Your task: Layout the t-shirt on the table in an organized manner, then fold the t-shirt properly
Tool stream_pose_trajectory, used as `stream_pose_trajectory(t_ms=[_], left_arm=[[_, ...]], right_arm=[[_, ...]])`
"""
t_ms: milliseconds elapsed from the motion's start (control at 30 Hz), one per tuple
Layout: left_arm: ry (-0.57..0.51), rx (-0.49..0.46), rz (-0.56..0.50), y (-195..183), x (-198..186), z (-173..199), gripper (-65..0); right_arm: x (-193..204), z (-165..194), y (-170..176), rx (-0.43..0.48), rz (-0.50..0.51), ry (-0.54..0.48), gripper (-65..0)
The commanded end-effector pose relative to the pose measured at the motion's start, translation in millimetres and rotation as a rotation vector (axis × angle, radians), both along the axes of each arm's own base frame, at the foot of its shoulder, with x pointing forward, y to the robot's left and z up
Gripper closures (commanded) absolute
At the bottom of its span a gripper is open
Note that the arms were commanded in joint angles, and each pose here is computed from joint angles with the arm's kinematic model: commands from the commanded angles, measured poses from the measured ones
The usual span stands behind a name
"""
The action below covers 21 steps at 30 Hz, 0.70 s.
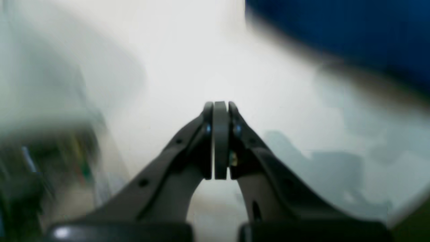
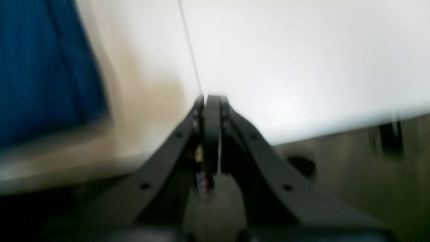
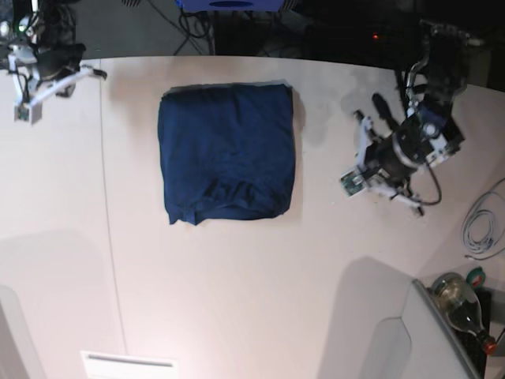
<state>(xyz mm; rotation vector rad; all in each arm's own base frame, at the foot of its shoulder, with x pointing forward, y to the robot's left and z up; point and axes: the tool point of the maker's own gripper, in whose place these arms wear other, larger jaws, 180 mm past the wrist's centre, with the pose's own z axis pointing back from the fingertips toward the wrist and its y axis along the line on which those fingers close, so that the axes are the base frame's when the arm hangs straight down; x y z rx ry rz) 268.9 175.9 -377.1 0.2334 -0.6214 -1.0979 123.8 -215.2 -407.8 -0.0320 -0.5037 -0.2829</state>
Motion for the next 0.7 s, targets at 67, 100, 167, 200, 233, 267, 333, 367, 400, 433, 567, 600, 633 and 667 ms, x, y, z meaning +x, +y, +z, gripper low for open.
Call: stream_pose_trajectory(t_ms=[67,100,167,200,233,267,333,367,400,433,567,600,633,667], left_arm=[[0.070,0.034,0.046,32,-38,-13,0.0],[0.110,0.047,0.061,40,-54,-21,0.0],[0.196,0.060,0.090,51,-91,-37,0.0],[0.238,0.064,0.094,53,-109,-44,0.0],[0.283,0.066,0.096,54,-128,-51,0.0],[0.346,0.067,0.089,52,-154,-60,0.0],[0.473,0.068,0.078,49,-207,-74,0.0],[0.528,0.070,0.079,50,-229,-80,0.0],[0.591,0.077,0.090,55,-252,-88,0.0],[0.637,0.067,0.107,57,-270,-96,0.0],[0.771,-0.123,0.210,37,-339,-132,0.0],[0.792,-0.170,0.237,28,-352,-138,0.0],[0.797,-0.204,0.294,24,-363,-147,0.0],[0.791,-0.230,0.360,19,-373,-158,0.0]], right_arm=[[-40,-3,-15,-0.042,-0.014,0.078,0.0],[-52,-5,-15,-0.042,-0.013,0.107,0.0],[-82,-10,-11,-0.032,-0.014,0.180,0.0],[-96,-12,-8,-0.024,-0.015,0.213,0.0],[-110,-14,-4,-0.011,-0.025,0.247,0.0],[-125,-16,4,0.007,-0.036,0.279,0.0],[-162,-20,15,0.032,-0.052,0.366,0.0],[-176,-23,20,0.044,-0.058,0.401,0.0],[-190,-28,26,0.057,-0.061,0.439,0.0],[-204,-36,30,0.066,-0.062,0.484,0.0],[-244,-87,44,0.089,-0.032,0.652,0.0],[-249,-96,47,0.091,-0.019,0.680,0.0],[-251,-107,48,0.090,-0.005,0.706,0.0],[-253,-118,48,0.082,0.015,0.732,0.0]])
